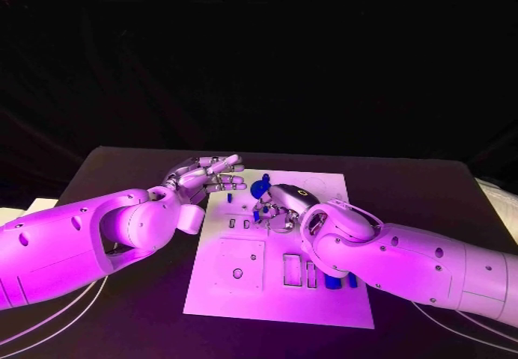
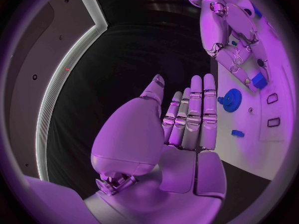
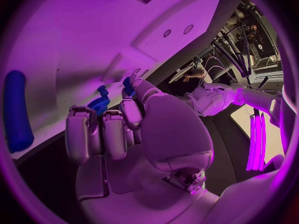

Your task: Assemble the parts on the task board

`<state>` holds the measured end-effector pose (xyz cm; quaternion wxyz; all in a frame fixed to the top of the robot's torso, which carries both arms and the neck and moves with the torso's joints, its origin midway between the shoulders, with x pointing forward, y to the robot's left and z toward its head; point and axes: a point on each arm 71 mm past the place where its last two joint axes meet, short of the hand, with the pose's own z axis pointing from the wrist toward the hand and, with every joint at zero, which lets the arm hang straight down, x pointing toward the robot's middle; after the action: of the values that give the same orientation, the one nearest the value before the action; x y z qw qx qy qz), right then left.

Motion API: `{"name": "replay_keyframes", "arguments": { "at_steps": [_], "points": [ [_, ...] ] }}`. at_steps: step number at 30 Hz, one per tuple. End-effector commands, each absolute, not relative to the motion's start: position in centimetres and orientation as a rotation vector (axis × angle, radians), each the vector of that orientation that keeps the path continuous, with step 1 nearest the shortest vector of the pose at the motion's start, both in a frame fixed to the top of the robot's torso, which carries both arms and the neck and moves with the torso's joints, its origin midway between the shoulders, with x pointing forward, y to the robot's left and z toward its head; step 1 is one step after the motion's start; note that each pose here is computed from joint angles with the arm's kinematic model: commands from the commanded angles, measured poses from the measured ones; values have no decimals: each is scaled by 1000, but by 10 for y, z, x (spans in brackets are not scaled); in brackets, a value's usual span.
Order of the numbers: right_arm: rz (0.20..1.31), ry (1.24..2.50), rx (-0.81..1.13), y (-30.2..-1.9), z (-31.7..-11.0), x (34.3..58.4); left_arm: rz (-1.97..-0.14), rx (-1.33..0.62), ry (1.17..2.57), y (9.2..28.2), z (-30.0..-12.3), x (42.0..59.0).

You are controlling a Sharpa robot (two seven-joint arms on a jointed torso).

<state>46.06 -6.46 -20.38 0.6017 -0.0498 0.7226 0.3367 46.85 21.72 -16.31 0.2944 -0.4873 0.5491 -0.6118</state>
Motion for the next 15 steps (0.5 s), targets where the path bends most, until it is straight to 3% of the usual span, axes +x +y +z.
{"name": "replay_keyframes", "arguments": {
  "at_steps": [1,15],
  "points": [
    [765,1682,-152,-62,-207,460,-1649,-1288,1459,215,-162,468],
    [758,1728,-170,-58,-215,458,-1652,-1288,1463,215,-162,467]
  ]
}}
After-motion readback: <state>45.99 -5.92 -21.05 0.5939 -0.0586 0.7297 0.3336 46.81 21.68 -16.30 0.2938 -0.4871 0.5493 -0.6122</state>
